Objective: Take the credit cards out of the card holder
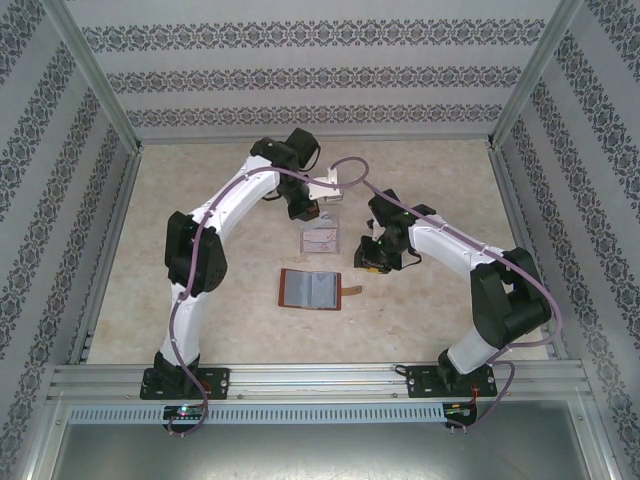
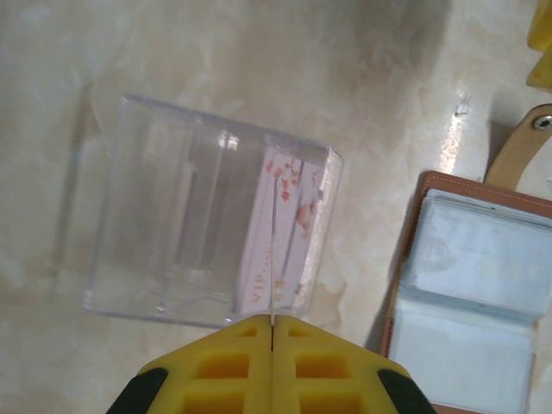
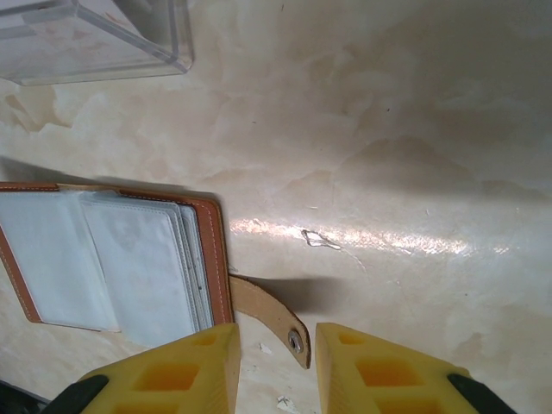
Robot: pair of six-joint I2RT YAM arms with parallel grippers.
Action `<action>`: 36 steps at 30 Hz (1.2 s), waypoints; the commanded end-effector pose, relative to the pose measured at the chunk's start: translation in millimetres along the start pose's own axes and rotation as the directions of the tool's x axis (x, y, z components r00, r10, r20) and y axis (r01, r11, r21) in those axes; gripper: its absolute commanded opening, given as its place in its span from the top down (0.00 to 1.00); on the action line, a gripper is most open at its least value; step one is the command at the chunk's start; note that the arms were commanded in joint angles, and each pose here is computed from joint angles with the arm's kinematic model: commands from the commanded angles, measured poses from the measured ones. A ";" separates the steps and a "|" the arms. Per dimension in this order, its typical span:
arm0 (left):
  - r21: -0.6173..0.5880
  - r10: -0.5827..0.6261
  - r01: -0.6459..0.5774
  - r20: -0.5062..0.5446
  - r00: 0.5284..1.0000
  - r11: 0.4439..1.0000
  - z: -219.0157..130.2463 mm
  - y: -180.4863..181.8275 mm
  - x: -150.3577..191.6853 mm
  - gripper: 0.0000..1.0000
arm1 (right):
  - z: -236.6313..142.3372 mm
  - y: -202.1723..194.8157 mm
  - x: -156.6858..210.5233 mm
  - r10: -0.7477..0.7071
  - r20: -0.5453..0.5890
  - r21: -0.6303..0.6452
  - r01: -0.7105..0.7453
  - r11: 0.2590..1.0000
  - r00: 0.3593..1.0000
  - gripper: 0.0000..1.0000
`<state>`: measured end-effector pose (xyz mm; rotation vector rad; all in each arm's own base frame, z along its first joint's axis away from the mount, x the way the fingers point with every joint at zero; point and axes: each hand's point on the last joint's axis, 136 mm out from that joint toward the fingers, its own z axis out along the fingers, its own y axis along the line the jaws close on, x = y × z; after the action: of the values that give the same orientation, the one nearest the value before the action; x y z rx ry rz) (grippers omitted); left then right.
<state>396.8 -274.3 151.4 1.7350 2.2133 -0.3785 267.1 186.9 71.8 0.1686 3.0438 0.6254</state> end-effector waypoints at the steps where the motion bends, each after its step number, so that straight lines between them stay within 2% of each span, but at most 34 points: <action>1: 0.066 0.086 -0.083 -0.044 0.995 0.994 -0.2 -5.1 5.4 1.00 | -4.8 -8.5 6.1 0.010 0.002 0.024 -0.010 1.000 1.000 0.69; 14: 0.053 0.138 -0.133 -0.095 0.986 0.990 24.4 17.3 5.6 1.00 | 1.4 -13.5 10.2 0.036 -0.007 0.027 -0.035 0.999 0.999 0.69; 24: 0.160 0.149 -0.125 -0.144 0.978 0.979 52.2 -2.1 16.6 1.00 | 5.9 -13.7 9.9 0.040 -0.016 0.024 -0.039 0.999 0.999 0.69; 30: 0.171 0.147 -0.112 -0.206 0.968 0.979 63.4 -4.3 27.0 1.00 | 4.7 -12.1 9.0 0.036 -0.013 0.021 -0.036 0.999 0.999 0.69; 36: 0.109 0.129 -0.106 -0.233 0.964 0.988 63.6 7.2 27.6 0.88 | 4.3 -9.3 8.6 0.032 -0.015 0.022 -0.032 0.999 0.999 0.69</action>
<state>407.0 -280.0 86.8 2.0113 2.2291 -0.3137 256.2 181.5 62.6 0.2012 3.0708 0.6070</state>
